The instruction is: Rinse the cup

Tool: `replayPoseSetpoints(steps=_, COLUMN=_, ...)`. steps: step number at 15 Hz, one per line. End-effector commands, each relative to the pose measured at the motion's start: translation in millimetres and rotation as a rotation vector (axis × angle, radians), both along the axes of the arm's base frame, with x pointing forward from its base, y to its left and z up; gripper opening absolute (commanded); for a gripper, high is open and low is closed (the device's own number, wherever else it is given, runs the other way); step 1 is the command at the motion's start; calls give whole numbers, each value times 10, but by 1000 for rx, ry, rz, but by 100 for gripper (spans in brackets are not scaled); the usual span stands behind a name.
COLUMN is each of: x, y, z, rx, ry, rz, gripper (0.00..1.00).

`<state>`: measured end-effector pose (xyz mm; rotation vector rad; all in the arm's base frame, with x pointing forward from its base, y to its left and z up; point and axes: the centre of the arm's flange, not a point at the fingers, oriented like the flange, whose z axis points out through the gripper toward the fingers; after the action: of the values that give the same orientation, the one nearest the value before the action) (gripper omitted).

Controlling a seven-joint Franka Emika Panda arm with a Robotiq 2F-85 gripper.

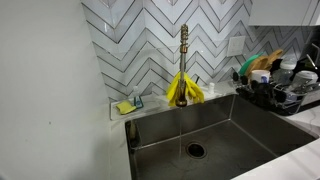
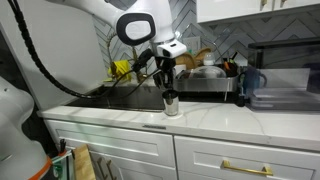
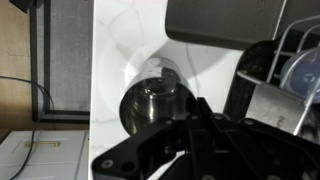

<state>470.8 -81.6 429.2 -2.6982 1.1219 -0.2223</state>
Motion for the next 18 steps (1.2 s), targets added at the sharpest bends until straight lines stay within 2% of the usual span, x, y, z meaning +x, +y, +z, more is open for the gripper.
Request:
replayPoseSetpoints(steps=1, x=-241, y=479, z=249, rx=-11, ry=49, rz=83, gripper=1)
replayPoseSetpoints(steps=5, x=-481, y=1188, z=484, rx=-13, ry=126, rz=199, gripper=1)
replayPoseSetpoints(steps=7, x=-586, y=1525, z=604, rx=-34, ry=141, rz=257, gripper=1)
replayPoseSetpoints(steps=9, x=-700, y=1840, z=712, rx=-25, ry=110, rz=366, gripper=1)
replayPoseSetpoints(steps=10, x=-543, y=1642, z=590, rx=-34, ry=119, rz=304, gripper=1)
replayPoseSetpoints(steps=12, x=-587, y=1754, z=641, rx=-40, ry=109, rz=320, gripper=4)
replayPoseSetpoints(steps=18, x=-539, y=1645, z=579, rx=-32, ry=123, rz=300, gripper=4)
